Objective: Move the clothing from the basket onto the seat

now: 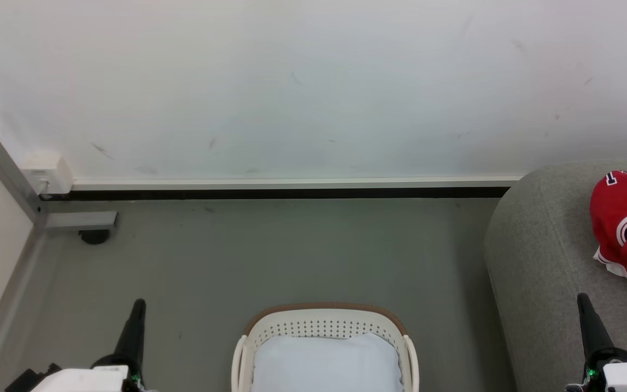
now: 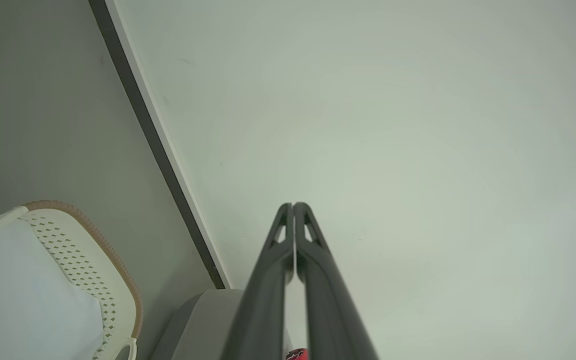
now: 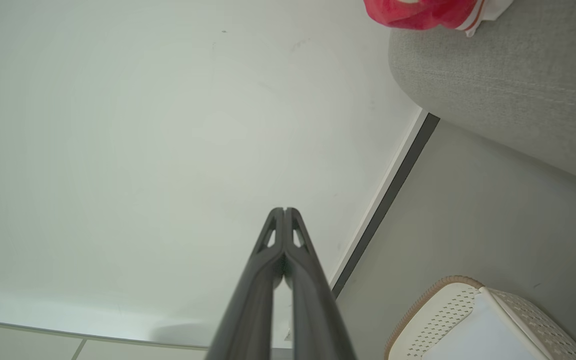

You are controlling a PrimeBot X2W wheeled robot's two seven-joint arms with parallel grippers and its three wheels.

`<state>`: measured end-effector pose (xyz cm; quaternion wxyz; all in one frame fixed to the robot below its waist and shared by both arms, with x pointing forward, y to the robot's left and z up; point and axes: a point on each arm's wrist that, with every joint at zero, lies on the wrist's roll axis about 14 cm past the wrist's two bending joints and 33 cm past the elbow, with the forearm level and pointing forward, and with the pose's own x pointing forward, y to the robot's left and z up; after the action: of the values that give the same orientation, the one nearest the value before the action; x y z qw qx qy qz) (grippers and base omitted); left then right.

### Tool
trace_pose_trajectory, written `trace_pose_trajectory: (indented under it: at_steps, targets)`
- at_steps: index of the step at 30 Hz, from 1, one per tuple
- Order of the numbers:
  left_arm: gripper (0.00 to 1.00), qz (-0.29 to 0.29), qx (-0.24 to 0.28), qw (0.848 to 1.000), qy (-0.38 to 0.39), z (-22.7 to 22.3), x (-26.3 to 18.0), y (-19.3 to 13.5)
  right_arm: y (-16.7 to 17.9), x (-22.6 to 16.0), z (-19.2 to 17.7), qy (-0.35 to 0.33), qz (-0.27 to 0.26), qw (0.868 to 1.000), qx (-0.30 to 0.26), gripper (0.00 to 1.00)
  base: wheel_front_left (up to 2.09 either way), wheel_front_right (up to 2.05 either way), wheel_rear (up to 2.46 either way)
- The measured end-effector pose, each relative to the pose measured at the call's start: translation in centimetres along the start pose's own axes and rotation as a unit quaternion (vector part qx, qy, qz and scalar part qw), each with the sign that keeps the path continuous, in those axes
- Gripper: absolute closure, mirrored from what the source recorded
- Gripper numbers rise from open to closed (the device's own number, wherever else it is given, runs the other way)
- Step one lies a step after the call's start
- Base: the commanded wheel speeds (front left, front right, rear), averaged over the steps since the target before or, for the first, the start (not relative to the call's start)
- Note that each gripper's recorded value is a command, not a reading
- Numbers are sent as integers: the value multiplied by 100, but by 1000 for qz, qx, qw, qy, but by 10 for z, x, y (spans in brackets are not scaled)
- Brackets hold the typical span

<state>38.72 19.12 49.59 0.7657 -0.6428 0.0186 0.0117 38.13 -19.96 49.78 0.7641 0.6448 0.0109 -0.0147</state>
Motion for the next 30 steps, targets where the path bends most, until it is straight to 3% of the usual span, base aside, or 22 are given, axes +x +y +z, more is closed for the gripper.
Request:
trace_pose_trajectory:
  at_steps: [30]
  targets:
    - [100,-15,-88,996,-3,8,0,-6,6,6,1,4,13,996,85,100,0,0,0]
